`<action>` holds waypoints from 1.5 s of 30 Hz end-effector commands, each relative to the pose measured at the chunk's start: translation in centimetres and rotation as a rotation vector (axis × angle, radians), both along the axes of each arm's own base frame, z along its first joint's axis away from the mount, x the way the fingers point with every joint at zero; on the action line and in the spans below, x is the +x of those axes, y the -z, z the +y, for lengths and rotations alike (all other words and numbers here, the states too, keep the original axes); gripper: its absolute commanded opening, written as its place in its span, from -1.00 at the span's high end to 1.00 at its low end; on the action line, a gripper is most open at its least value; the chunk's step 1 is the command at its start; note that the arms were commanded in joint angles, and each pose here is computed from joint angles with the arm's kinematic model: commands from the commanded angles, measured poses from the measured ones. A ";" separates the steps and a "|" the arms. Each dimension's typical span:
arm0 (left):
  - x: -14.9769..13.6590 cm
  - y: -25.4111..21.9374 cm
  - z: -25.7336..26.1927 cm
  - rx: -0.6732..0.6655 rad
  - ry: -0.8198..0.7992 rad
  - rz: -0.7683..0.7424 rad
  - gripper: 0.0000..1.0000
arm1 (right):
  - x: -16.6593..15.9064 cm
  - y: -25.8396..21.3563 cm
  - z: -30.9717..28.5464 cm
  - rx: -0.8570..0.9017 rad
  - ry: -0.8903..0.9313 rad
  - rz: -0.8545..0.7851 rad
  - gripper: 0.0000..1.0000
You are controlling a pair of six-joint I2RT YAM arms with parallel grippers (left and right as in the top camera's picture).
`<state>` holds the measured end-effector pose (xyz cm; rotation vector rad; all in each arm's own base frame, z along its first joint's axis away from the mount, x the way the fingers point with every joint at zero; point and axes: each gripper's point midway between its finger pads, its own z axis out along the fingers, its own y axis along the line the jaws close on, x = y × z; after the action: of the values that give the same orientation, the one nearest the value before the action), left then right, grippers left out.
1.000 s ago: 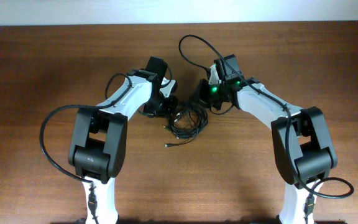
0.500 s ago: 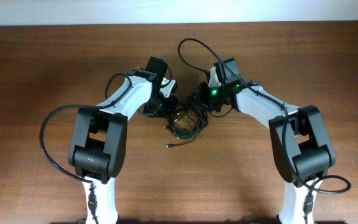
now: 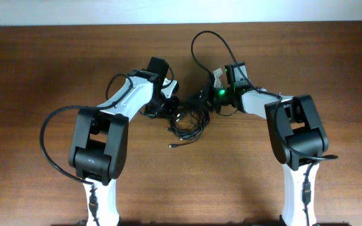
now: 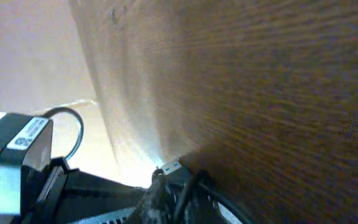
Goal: Untangle cables
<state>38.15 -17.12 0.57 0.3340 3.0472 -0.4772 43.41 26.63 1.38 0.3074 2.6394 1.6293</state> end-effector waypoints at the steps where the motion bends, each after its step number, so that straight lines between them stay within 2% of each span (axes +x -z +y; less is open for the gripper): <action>1: 0.0 0.4 0.3 0.004 -0.012 0.011 1.00 | -0.7 -2.5 0.2 0.140 -0.091 -0.038 0.92; 3: -0.2 0.2 0.6 -0.020 -0.016 0.029 1.00 | -0.7 -5.9 0.0 0.212 -0.137 -0.109 0.92; 7: 0.2 -0.9 1.0 -0.184 -0.051 0.067 1.00 | -2.2 -12.0 0.1 0.322 -0.266 -0.280 0.92; 13: -0.1 -1.6 5.9 -0.212 -0.213 0.152 1.00 | -2.4 -19.2 -0.9 0.329 -0.262 -0.447 0.92; 17: 0.3 -4.9 5.8 -0.224 -0.203 0.077 1.00 | -3.7 -25.2 -1.7 0.332 -0.264 -0.598 0.92; 23: 0.8 -12.5 6.0 -0.244 -0.194 -0.124 1.00 | -6.8 -32.6 -2.4 0.343 -0.293 -0.827 0.92; 27: 0.5 -14.0 8.6 -0.103 -0.291 -0.178 1.00 | -8.6 -37.0 -3.1 0.362 -0.323 -1.036 0.92; 33: -1.1 -12.0 10.1 -0.004 -0.317 -0.116 1.00 | -8.0 -39.2 -6.9 0.316 -0.235 -1.089 0.92; 39: -3.1 -9.8 10.4 0.023 -0.319 -0.040 1.00 | -7.4 -39.1 -8.2 0.299 -0.211 -1.089 0.92; 43: -3.5 -9.0 12.2 0.118 -0.377 -0.029 1.00 | -6.7 -38.9 -9.7 0.271 -0.182 -1.106 0.92; 45: -3.5 -9.1 12.2 0.090 -0.400 -0.017 1.00 | -6.0 -37.8 -11.0 0.240 -0.152 -1.078 0.92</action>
<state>35.17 -7.74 10.83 -0.1439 2.9737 -0.4713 37.36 18.33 38.19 -0.6320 1.7015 1.6010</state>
